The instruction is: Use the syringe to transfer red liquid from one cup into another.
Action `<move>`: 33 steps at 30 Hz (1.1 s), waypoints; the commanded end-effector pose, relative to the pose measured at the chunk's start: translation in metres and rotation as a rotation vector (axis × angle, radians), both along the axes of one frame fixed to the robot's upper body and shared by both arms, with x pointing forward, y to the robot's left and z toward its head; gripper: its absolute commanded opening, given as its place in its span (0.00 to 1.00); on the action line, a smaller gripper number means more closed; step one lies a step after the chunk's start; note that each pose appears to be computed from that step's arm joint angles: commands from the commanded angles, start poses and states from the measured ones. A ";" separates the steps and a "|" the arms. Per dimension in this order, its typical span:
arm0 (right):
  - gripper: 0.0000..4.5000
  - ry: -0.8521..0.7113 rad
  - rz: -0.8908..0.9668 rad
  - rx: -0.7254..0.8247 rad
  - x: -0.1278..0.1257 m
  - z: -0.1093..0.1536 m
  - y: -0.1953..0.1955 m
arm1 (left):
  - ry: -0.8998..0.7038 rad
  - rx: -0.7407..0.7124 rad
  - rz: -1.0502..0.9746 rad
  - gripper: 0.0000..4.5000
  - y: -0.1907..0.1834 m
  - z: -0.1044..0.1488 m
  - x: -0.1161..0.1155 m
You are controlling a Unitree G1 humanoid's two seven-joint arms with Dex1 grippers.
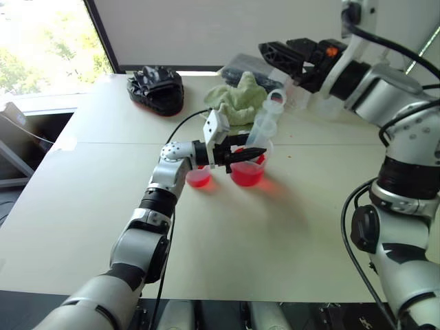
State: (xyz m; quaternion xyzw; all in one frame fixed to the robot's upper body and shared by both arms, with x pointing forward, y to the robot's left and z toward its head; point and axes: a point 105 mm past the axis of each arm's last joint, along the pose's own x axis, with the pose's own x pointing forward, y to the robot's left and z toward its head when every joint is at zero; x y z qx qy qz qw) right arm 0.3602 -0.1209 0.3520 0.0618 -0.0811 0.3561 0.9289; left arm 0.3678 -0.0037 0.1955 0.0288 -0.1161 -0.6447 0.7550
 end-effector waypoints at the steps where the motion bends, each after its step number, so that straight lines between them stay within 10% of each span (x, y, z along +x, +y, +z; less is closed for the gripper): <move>1: 0.98 -0.066 0.017 -0.002 -0.011 0.014 0.000 | 0.011 -0.010 -0.004 0.31 -0.002 -0.002 -0.001; 33: 0.98 -0.023 -0.087 0.016 -0.010 -0.004 -0.031 | 0.034 -0.383 0.221 0.31 0.025 0.099 0.023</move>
